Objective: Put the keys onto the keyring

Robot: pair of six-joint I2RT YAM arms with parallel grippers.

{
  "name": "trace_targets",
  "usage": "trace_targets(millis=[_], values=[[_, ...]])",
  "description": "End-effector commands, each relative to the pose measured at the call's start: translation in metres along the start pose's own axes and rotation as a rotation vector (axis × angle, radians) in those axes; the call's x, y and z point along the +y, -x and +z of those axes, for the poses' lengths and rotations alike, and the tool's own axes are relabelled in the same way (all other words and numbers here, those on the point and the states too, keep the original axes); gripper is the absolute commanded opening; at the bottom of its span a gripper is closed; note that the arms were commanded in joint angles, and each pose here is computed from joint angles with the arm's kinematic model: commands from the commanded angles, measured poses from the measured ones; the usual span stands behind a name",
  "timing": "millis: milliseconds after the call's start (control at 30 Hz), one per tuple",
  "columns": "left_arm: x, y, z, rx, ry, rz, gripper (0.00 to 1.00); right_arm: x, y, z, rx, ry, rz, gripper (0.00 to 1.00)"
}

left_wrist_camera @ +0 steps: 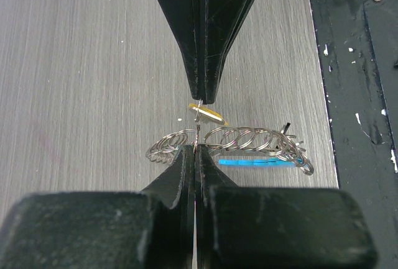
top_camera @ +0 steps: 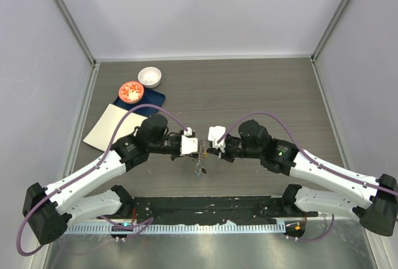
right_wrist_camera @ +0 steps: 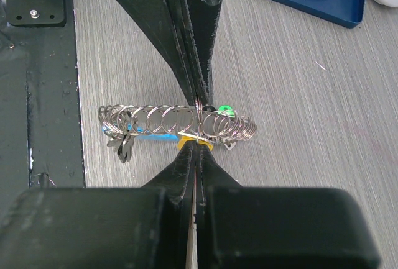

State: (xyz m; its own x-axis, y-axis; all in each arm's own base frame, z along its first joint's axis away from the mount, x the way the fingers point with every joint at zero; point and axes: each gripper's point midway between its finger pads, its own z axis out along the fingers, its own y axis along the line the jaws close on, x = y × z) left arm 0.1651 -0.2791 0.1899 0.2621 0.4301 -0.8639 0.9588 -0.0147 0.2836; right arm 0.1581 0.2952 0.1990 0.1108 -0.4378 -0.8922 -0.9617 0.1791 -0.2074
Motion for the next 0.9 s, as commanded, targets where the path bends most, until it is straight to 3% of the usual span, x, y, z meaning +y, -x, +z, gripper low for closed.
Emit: trace_targets(millis=[0,867], values=[[0.0042,0.0256,-0.0017,-0.09,0.007,0.05,0.0,-0.0057,0.0219,0.0007,-0.063,-0.015,-0.029,0.01],[0.0062,0.0243,-0.0019,-0.082,0.017,0.045,0.0,-0.0027,0.0239,-0.0057,-0.068,-0.006,-0.039,0.01]])
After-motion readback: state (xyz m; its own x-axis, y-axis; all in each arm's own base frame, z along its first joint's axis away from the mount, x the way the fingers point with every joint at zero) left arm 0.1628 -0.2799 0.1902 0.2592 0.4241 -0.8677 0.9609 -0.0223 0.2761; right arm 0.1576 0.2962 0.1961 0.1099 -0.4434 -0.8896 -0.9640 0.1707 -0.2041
